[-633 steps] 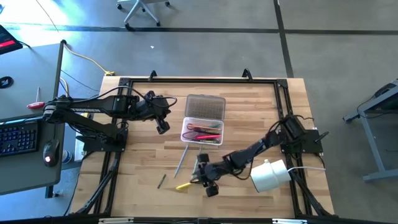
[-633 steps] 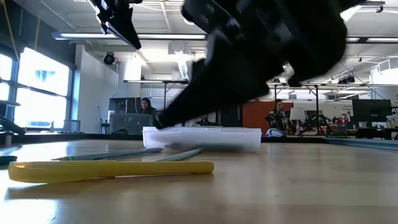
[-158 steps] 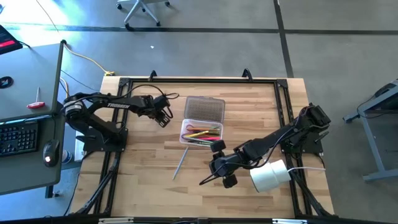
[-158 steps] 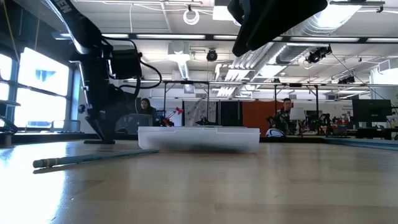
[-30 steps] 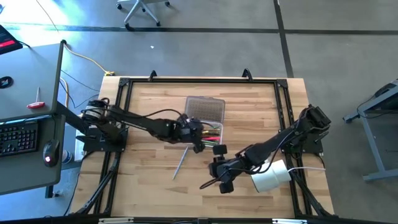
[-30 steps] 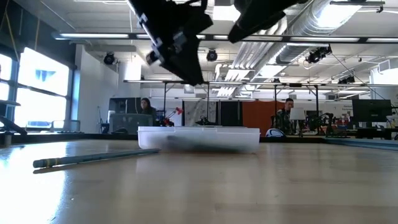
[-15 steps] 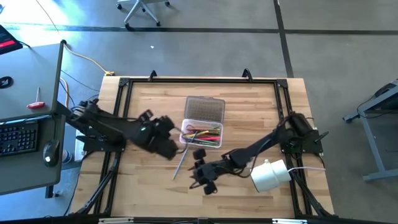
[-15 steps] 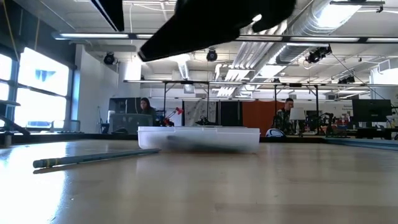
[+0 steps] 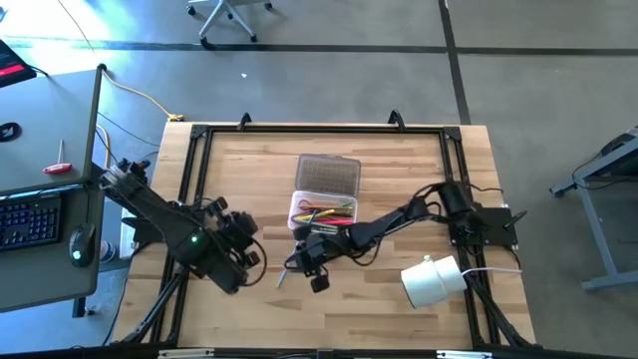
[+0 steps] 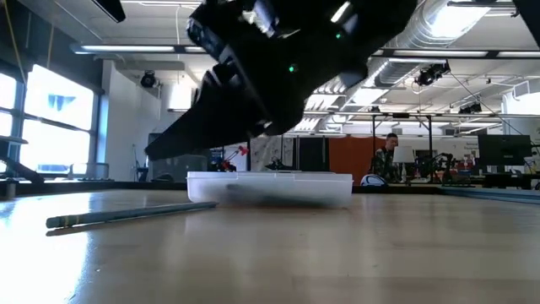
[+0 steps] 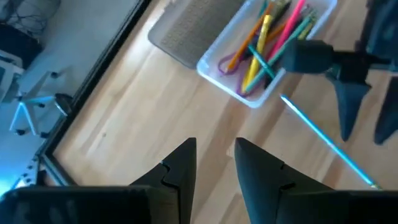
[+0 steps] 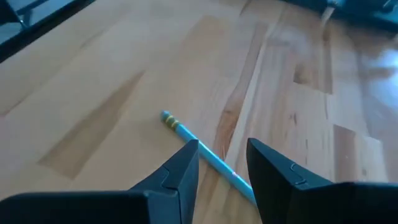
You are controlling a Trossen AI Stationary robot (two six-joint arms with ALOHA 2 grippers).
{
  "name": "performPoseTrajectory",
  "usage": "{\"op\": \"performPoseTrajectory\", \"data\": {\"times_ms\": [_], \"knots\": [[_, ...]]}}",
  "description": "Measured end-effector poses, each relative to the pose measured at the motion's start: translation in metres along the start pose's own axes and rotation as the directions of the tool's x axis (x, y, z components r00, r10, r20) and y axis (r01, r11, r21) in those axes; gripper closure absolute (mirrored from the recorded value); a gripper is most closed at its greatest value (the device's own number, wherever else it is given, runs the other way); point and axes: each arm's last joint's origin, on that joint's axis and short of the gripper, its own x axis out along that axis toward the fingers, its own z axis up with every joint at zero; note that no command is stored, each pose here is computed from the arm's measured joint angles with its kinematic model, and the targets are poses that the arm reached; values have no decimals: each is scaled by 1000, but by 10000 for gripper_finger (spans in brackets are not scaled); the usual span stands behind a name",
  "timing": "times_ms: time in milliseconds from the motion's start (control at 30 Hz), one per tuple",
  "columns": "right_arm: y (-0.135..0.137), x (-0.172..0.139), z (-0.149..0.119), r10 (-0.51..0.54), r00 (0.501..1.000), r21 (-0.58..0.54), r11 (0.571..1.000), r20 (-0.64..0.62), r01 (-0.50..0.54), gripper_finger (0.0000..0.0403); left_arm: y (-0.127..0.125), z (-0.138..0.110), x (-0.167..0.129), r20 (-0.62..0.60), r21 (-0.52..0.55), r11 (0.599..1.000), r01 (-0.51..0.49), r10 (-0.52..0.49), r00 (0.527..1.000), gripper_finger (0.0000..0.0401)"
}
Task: Pick & place school supplies into a supply box
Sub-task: Put the blue pencil into the black supply box
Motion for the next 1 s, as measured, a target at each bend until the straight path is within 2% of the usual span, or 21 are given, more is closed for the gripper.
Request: {"op": "performPoseTrajectory", "data": {"times_ms": [133,200,300,433,567,633,733,833,1000], "knots": [[-9,19,2,34,999,5,999,-5,-34,289,5,3,3,10,-5,1000,-27,27,1000,257],[-12,32,4,59,997,2,998,-50,-59,289,5,5,6,7,-6,999,-37,37,999,257],[-14,46,-2,90,979,3,996,-184,-92,289,8,9,10,9,11,998,-59,59,998,257],[-15,56,-2,107,964,-1,994,-245,-111,289,10,12,14,5,43,996,-75,75,997,257],[-17,59,-11,113,957,9,993,-266,-114,291,12,15,17,10,62,994,-90,90,996,257],[-20,58,-18,160,950,42,987,-266,-155,304,12,15,18,9,69,993,-95,94,996,257],[-28,57,-26,214,942,116,975,-258,-190,349,12,15,18,9,69,993,-95,94,995,257],[-28,58,-28,183,946,118,981,-266,-157,392,12,15,17,9,69,993,-94,93,996,257],[-22,60,-21,158,967,93,986,-201,-142,380,12,15,17,9,66,993,-94,93,996,257]]}}
